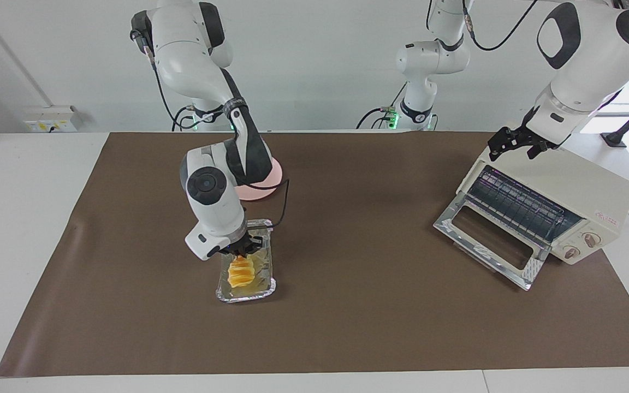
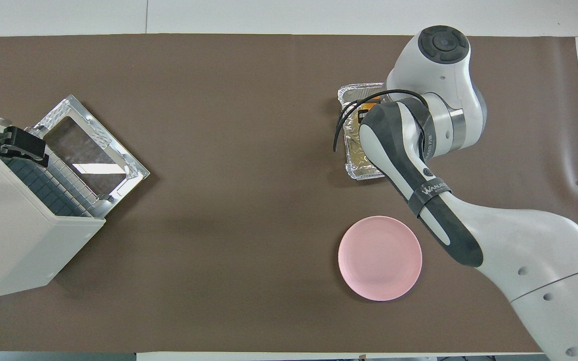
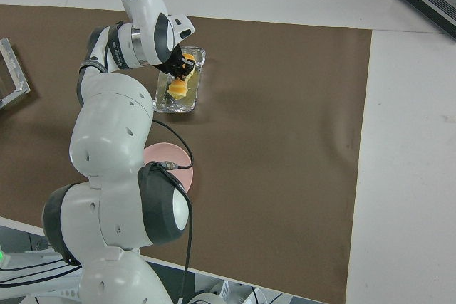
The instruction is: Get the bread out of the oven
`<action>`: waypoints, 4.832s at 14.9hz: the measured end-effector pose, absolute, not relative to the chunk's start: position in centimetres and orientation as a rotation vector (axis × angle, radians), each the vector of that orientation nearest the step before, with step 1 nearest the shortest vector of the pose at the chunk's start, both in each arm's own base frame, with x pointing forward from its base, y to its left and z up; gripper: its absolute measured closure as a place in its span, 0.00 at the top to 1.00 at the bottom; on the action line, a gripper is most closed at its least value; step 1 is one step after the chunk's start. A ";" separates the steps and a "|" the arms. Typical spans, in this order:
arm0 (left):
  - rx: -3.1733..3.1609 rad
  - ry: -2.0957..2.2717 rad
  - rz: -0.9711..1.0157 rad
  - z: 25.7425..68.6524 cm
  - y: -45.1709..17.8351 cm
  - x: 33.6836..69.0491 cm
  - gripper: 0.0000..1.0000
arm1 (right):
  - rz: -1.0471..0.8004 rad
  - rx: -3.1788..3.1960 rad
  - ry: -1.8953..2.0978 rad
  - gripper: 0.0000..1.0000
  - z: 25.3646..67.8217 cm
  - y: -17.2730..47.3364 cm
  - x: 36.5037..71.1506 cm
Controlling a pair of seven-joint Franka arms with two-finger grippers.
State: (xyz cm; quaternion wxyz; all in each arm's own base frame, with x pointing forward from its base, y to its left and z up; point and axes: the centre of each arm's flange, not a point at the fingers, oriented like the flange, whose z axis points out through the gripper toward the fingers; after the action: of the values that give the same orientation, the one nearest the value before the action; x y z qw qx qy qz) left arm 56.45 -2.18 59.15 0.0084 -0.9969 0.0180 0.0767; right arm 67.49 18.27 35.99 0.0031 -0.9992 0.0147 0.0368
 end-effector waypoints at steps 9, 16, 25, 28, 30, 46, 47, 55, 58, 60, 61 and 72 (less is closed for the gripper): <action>-3.115 0.056 0.240 59.2 -2.2 56.5 1.00 | 0.288 -3.153 0.065 0.11 47.4 18.7 60.5; -3.115 0.056 0.240 59.2 -2.2 56.5 1.00 | 0.236 -3.141 0.018 0.11 42.3 19.6 47.3; -3.115 0.056 0.240 59.2 -2.2 56.5 1.00 | 0.130 -3.141 0.025 0.11 34.3 20.0 39.7; -3.115 0.056 0.240 59.2 -2.2 56.5 1.00 | 0.135 -3.148 0.023 0.11 33.7 21.8 38.3; -3.115 0.056 0.240 59.2 -2.2 56.5 1.00 | 0.138 -3.149 0.024 0.11 33.5 21.7 38.1; -3.115 0.056 0.240 59.2 -2.2 56.5 1.00 | 0.106 -3.132 0.062 1.00 37.2 22.0 41.3; -3.115 0.056 0.240 59.2 -2.2 56.5 1.00 | 0.113 -3.129 0.088 1.00 39.4 21.8 43.0; -3.115 0.056 0.240 59.2 -2.2 56.5 1.00 | -0.156 -3.065 0.065 1.00 54.3 10.4 53.4; -3.115 0.056 0.240 59.2 -2.2 56.5 1.00 | -0.024 -3.087 -0.050 1.00 56.8 5.6 53.2; -3.115 0.056 0.240 59.2 -2.2 56.5 1.00 | 0.109 -3.093 -0.069 1.00 58.9 4.0 52.1; -3.115 0.056 0.240 59.2 -2.2 56.5 1.00 | 0.150 -3.098 -0.074 1.00 60.2 3.3 51.6; -3.115 0.056 0.240 59.2 -2.2 56.5 1.00 | 0.141 -3.130 -0.034 1.00 64.9 -1.1 53.0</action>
State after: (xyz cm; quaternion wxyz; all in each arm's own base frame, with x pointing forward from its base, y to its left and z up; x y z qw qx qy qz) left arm 56.45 -2.17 59.15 0.0084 -0.9969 0.0180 0.0767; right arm 53.01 -1.08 64.88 0.0042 -0.9989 -0.0109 0.0449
